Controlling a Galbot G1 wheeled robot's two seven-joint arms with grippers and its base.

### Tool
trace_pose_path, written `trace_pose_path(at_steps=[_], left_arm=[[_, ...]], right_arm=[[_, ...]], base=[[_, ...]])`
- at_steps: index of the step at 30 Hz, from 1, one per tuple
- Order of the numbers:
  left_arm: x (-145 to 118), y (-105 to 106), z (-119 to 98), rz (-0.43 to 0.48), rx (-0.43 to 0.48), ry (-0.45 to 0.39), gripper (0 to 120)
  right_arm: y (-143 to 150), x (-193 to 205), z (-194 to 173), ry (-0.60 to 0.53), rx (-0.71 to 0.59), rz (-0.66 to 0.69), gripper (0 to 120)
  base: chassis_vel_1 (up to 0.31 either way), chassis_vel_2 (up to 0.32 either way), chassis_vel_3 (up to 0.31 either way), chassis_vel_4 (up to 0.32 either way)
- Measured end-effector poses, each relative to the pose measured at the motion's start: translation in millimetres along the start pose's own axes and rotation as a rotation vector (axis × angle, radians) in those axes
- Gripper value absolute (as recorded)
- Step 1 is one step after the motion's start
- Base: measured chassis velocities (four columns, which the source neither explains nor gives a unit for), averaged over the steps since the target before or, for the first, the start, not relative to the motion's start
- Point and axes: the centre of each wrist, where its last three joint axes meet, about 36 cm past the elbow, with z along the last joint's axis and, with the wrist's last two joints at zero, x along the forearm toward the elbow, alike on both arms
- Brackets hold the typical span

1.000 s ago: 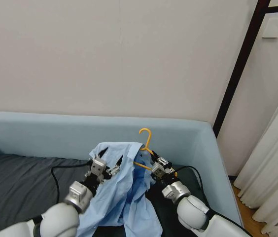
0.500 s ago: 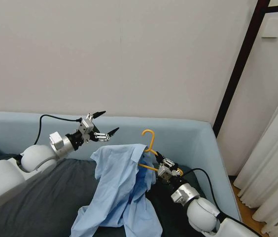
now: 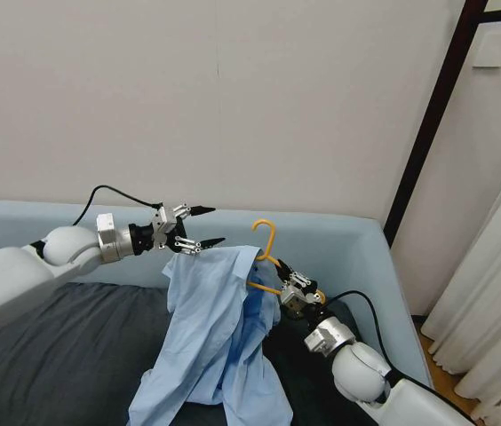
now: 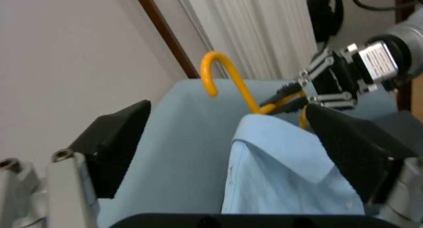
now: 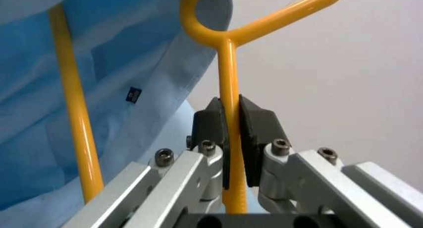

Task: Pick up the clothes from the sofa and hang them on the clothes hanger.

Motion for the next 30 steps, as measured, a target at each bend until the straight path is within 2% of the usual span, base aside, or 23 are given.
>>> trace_pose_path(at_steps=[2, 3, 6, 9, 16, 23, 28, 30], left_arm=[[-4, 14, -1, 0.024, -0.004, 0.034, 99], [-4, 14, -1, 0.024, -0.004, 0.034, 99], [-20, 34, -2, 0.059, -0.013, 0.089, 100], [-34, 40, -1, 0.104, -0.012, 0.125, 100], [-59, 35, 10, 0.188, 0.049, 0.193, 100], [-60, 45, 19, 0.209, 0.035, 0.257, 100], [-65, 48, 35, 0.241, 0.005, 0.300, 98], [-72, 50, 40, 0.245, 0.006, 0.302, 92]], right_arm=[[-2, 0, 1, -0.004, 0.009, 0.005, 5], [-2, 0, 1, -0.004, 0.009, 0.005, 5], [-8, 4, 6, -0.003, 0.028, 0.007, 5], [-10, 5, 8, -0.007, 0.041, 0.012, 5], [-3, 4, 6, -0.007, 0.045, 0.031, 5], [-3, 4, 9, -0.001, 0.052, 0.038, 5], [-8, 6, 12, 0.001, 0.064, 0.054, 5], [-9, 7, 10, -0.008, 0.074, 0.058, 5]], base=[[0.000, 0.000, 0.000, 0.000], [0.000, 0.000, 0.000, 0.000], [0.000, 0.000, 0.000, 0.000], [0.000, 0.000, 0.000, 0.000], [0.000, 0.000, 0.000, 0.000], [0.000, 0.000, 0.000, 0.000], [0.000, 0.000, 0.000, 0.000], [0.000, 0.000, 0.000, 0.000]])
